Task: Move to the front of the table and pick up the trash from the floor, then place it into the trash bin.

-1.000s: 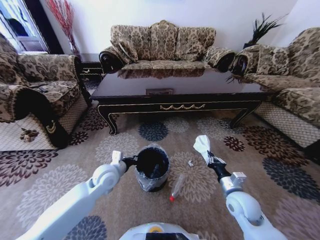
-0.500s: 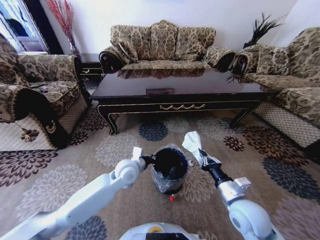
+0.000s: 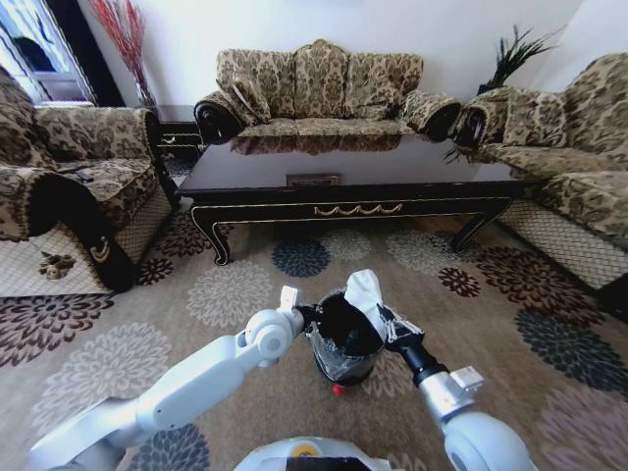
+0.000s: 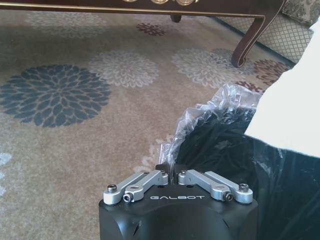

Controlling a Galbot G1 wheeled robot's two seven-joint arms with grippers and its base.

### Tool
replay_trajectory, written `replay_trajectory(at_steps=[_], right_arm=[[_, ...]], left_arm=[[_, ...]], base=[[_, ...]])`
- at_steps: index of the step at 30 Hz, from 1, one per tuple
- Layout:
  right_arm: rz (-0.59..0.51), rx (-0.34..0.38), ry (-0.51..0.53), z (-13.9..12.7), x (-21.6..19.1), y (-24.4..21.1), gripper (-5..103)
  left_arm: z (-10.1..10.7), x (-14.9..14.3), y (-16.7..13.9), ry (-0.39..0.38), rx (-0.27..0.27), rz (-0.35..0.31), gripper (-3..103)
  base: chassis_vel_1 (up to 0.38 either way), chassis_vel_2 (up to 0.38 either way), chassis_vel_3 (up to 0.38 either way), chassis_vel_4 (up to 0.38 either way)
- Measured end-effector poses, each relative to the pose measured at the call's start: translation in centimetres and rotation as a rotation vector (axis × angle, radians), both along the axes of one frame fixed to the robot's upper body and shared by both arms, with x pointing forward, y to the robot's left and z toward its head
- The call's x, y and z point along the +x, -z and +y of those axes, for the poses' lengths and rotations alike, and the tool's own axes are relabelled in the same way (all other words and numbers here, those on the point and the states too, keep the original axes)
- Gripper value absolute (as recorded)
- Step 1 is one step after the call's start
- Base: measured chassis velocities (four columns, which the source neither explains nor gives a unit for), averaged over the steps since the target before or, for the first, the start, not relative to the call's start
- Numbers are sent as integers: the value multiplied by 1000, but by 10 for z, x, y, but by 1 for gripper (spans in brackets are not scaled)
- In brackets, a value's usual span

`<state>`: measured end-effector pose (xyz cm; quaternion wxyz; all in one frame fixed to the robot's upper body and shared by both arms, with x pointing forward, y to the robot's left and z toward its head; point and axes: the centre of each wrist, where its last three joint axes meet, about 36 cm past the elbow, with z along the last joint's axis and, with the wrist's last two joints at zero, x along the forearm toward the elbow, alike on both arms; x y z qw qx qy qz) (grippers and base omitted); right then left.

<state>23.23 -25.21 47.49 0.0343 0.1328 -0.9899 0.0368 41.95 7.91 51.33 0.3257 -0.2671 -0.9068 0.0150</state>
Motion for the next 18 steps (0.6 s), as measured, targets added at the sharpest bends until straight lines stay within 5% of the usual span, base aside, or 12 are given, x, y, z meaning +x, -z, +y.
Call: replay_trajectory(at_steps=[3,7,12,18], right_arm=[[10,-15,4,1,-2,7,-2],[19,-13,14,3,-1,14,20],[25,-8,35,2,2,19,30],[31,-11,34,1,4,19,57]], left_arm=[[-2,-3,-2,6,-3,-1,3],[-2,-7,-3,15,-3,0,3],[1,-9,-4,12,-9,0,3],[10,-9,-6,-4,-11,1,3]], base=[[0,0,0,0],[0,0,0,0],[0,0,0,0],[0,0,0,0]])
